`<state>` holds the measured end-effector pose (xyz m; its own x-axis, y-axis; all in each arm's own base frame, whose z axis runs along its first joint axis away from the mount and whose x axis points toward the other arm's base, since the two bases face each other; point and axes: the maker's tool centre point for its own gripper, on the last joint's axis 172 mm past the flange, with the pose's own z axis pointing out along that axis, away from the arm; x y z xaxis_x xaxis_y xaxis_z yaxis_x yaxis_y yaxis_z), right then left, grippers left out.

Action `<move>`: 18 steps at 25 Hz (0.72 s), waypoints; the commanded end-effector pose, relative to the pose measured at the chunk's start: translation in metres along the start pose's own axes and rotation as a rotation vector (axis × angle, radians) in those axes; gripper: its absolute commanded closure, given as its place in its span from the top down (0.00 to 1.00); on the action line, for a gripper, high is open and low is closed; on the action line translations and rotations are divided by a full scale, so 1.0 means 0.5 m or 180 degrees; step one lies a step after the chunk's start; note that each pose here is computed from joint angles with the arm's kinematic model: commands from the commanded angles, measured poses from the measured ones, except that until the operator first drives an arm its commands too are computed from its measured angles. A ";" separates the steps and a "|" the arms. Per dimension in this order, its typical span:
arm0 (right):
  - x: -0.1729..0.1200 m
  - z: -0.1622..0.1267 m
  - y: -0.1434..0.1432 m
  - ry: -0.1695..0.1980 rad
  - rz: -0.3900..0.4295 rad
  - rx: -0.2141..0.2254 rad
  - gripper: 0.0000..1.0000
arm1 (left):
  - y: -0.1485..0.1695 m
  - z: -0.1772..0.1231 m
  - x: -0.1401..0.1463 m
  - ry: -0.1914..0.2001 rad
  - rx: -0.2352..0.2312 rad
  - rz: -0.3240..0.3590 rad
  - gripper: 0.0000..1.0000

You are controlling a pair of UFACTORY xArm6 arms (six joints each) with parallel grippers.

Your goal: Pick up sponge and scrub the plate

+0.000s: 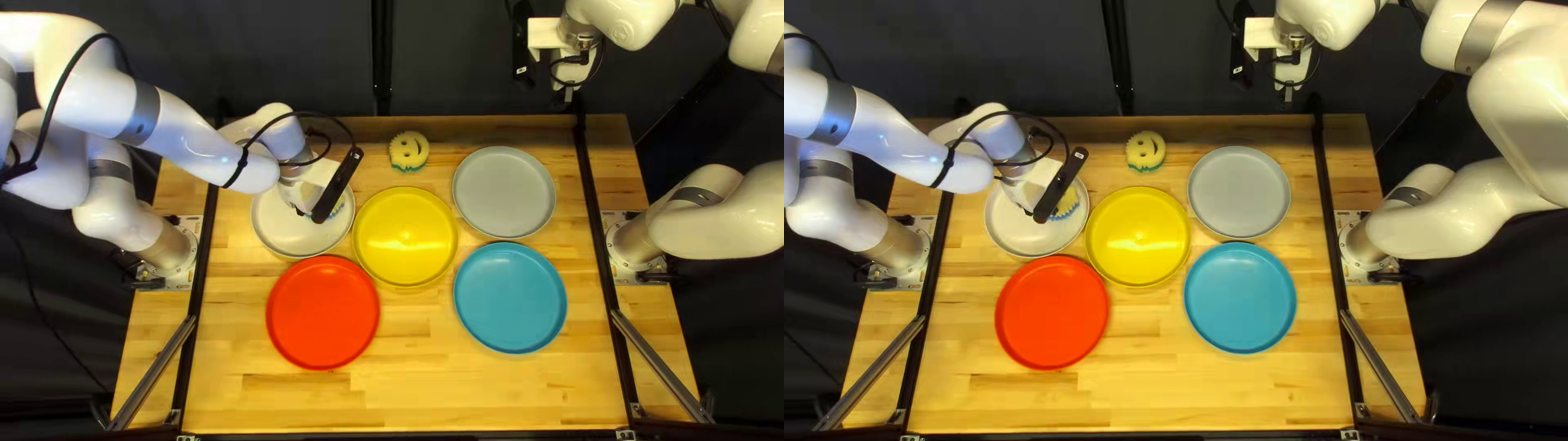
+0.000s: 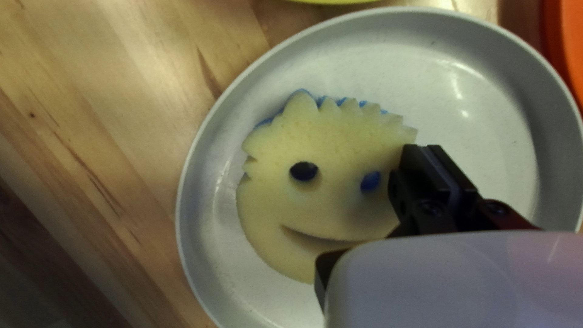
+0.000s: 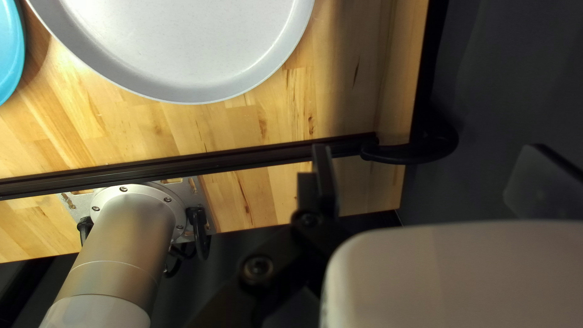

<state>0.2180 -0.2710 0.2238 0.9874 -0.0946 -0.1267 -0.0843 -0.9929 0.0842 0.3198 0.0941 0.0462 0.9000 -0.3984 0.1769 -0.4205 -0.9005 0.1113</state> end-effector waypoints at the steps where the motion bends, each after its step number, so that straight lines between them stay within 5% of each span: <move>1: 0.000 0.000 0.000 0.0000 0.0000 0.0000 1.00 | 0.012 0.000 -0.029 -0.0026 -0.0041 -0.0031 0.00; 18: 0.000 0.000 0.000 0.0000 0.0000 0.0000 1.00 | 0.080 0.008 0.106 0.0095 0.0064 0.0123 0.00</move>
<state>0.2180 -0.2710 0.2238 0.9874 -0.0946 -0.1267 -0.0843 -0.9929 0.0842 0.3509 0.0419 0.0551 0.8820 -0.4237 0.2062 -0.4485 -0.8891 0.0916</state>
